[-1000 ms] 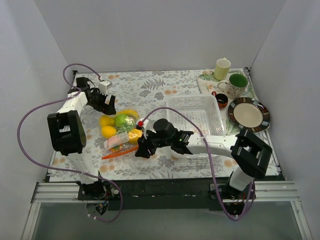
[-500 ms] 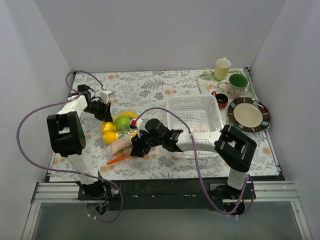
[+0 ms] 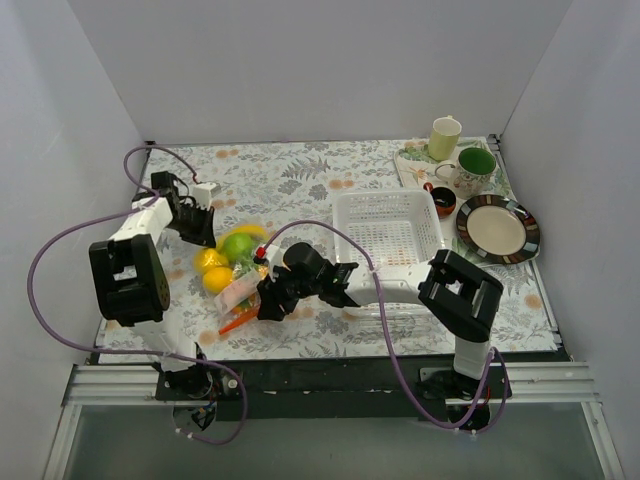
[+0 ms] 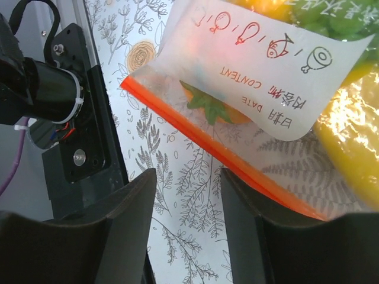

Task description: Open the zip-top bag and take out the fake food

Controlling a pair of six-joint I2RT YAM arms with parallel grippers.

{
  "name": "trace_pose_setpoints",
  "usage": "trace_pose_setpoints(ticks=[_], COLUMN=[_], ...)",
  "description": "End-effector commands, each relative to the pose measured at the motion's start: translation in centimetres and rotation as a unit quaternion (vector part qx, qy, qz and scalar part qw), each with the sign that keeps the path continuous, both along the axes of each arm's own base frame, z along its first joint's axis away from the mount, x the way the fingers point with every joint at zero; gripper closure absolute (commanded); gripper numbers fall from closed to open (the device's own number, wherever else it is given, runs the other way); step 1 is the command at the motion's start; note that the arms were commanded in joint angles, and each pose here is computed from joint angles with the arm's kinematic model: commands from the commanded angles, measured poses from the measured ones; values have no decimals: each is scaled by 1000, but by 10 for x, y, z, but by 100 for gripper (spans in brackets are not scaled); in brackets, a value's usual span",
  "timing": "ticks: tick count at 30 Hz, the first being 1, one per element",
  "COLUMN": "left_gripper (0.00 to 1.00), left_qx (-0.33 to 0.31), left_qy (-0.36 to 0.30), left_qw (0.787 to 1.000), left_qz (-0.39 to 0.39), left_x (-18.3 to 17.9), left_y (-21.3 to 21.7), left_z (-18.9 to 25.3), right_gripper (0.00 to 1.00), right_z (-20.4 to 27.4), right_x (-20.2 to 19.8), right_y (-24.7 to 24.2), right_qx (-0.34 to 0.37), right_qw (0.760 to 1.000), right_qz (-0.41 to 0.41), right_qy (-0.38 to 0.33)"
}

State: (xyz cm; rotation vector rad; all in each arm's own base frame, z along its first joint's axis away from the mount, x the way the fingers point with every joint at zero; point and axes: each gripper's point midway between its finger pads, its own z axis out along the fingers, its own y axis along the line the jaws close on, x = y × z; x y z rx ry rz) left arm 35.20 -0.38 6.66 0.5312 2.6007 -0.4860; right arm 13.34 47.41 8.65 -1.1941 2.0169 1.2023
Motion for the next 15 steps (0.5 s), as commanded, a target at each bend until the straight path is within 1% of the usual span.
trace_pose_setpoints(ticks=[1, 3, 8, 13, 15], left_gripper=[100, 100, 100, 100, 100], left_qx=[61, 70, 101, 123, 137], left_qy=[-12, -18, -13, -8, -18], left_qw=[996, 995, 992, 990, 988], left_qz=[63, 64, 68, 64, 68], left_x=[-10, -18, -36, -38, -32], left_y=[22, 21, 29, 36, 43], left_z=[9, 13, 1, -11, -12], right_gripper=[42, 39, 38, 38, 37], right_z=[1, 0, -6, -12, -11], right_x=[8, 13, 9, 11, 16], right_y=[5, 7, 9, 5, 3], right_qx=[11, 10, 10, 2, -1], right_qw=[1000, 999, 999, 999, 998], right_qz=[-22, -30, -28, -36, -43], right_qy=[-19, -23, -23, -29, -40])
